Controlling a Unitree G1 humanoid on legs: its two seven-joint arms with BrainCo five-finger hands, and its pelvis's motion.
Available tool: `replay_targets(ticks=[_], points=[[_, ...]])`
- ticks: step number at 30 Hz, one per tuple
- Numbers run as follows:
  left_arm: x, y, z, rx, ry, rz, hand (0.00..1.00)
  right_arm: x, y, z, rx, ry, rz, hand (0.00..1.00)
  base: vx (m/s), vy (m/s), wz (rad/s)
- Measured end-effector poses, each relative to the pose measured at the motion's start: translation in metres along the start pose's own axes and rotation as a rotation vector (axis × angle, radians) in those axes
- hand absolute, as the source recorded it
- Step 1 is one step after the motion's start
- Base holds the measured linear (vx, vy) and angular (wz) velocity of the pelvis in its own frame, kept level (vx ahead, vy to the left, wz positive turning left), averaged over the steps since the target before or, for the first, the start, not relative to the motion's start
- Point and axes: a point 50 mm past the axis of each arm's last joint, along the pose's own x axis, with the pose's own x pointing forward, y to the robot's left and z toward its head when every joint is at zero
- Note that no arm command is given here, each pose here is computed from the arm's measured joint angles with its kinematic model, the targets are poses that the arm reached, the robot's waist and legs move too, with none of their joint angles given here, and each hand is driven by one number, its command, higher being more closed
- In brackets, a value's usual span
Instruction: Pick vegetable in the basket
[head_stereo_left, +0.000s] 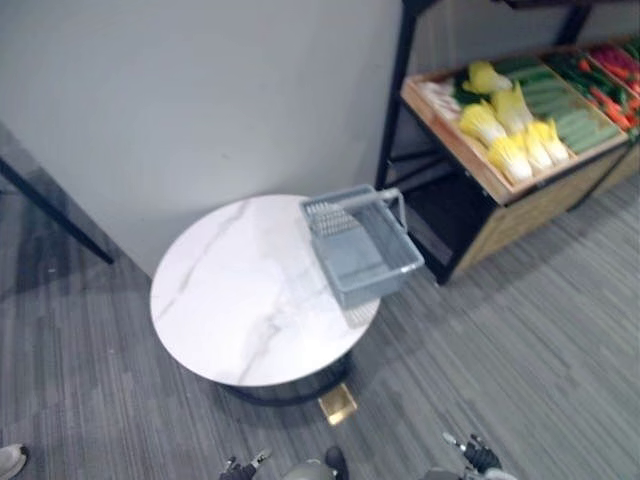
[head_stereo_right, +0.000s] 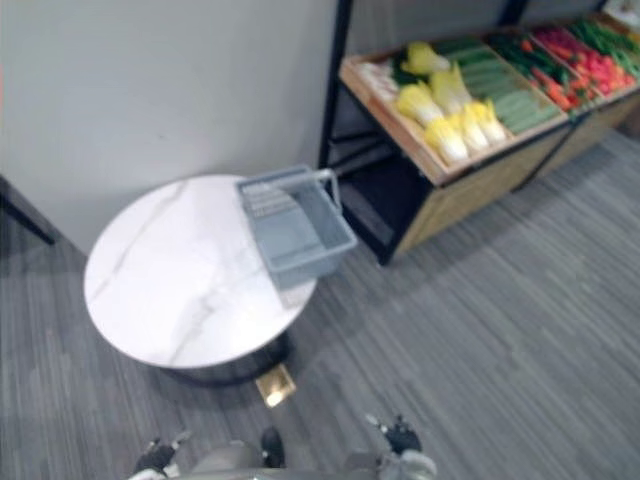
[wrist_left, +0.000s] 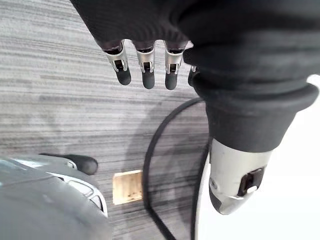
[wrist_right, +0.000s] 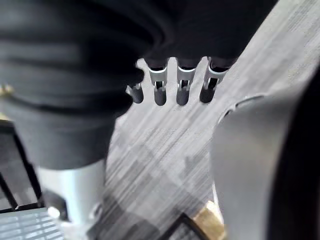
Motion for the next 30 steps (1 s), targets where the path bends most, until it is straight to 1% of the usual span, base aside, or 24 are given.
replay_targets(ticks=[3,6,8,10,11,13,17,20,23,26,27,28,29,30], points=[[0.002,-0.010,0.012,0.004,-0.040,-0.027,0.00,0.000,-0.001,0.002,0.002,-0.016,-0.002,0.00,0.30,-0.142,1.43],[0.001,-0.016,0.012,-0.002,-0.038,-0.040,0.00,-0.001,0.005,-0.001,0.035,-0.006,0.004,0.00,0.29,-0.249,1.16],[0.001,-0.013,0.010,-0.002,-0.032,-0.032,0.00,-0.002,0.006,-0.006,0.068,0.012,-0.005,0.00,0.32,-0.432,1.08],[0.002,-0.001,0.011,-0.003,-0.038,-0.002,0.00,-0.005,0.008,-0.021,0.103,0.070,-0.014,0.00,0.27,-0.543,0.79],[0.002,-0.001,0.009,-0.009,-0.031,0.003,0.00,-0.006,0.008,-0.022,0.105,0.076,-0.014,0.00,0.22,-0.523,0.32],[0.000,-0.008,-0.001,-0.020,0.001,-0.003,0.00,-0.005,-0.001,-0.020,0.106,0.071,-0.037,0.00,0.21,-0.469,0.16],[-0.003,-0.011,-0.012,-0.032,0.039,0.006,0.00,-0.005,-0.023,-0.022,0.130,0.083,-0.116,0.00,0.08,-0.220,0.31],[-0.002,-0.007,-0.011,-0.012,0.028,0.019,0.00,-0.005,-0.030,-0.020,0.119,0.077,-0.145,0.00,-0.02,-0.114,0.12],[-0.001,0.001,-0.008,0.004,0.021,0.054,0.00,-0.006,-0.036,-0.020,0.142,0.078,-0.184,0.00,-0.04,-0.028,-0.03],[-0.001,0.010,-0.010,0.065,0.021,0.074,0.00,-0.007,-0.058,-0.014,0.155,0.056,-0.267,0.00,0.00,0.001,-0.01],[-0.001,0.011,-0.010,0.101,0.017,0.067,0.00,-0.007,-0.075,-0.005,0.142,0.029,-0.312,0.00,0.02,0.018,-0.11],[-0.001,0.011,-0.010,0.126,0.014,0.061,0.00,-0.007,-0.093,0.012,0.120,-0.021,-0.359,0.00,0.02,0.024,-0.19],[-0.001,0.011,-0.010,0.135,0.013,0.058,0.00,-0.007,-0.101,0.023,0.106,-0.058,-0.376,0.00,0.01,0.033,-0.34],[-0.002,0.011,-0.010,0.155,0.012,0.052,0.00,-0.007,-0.115,0.055,0.050,-0.150,-0.403,0.00,0.00,0.033,-0.43]])
